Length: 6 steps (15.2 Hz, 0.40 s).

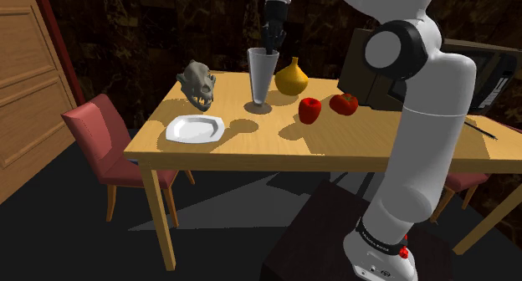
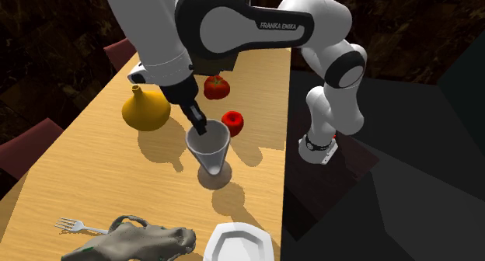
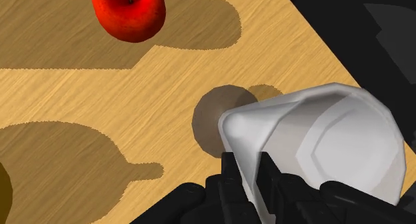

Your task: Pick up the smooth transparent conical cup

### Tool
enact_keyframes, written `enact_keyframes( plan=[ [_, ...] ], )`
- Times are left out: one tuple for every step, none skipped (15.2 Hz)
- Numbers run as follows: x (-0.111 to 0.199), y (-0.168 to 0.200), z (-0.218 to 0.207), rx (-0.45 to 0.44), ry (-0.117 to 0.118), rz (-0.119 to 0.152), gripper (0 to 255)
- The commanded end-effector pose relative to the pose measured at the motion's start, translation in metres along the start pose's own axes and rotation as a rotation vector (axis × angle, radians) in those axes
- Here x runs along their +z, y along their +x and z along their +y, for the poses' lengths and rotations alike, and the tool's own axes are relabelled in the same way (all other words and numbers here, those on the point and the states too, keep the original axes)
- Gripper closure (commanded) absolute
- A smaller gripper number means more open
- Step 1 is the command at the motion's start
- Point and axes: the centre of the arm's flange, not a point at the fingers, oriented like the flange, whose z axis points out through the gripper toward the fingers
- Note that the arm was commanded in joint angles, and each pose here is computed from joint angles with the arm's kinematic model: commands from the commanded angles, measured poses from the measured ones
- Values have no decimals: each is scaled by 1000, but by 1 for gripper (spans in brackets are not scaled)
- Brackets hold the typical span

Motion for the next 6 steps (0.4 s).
enact_keyframes(
  plan=[
    [-10,-2,-2,0,0,0,255],
    [-15,-2,-3,0,0,0,255],
    [-21,-3,-4,0,0,0,255],
    [-26,-4,-5,0,0,0,255],
    [-27,-4,-5,0,0,0,255],
    [-27,-4,-5,0,0,0,255]
  ],
)
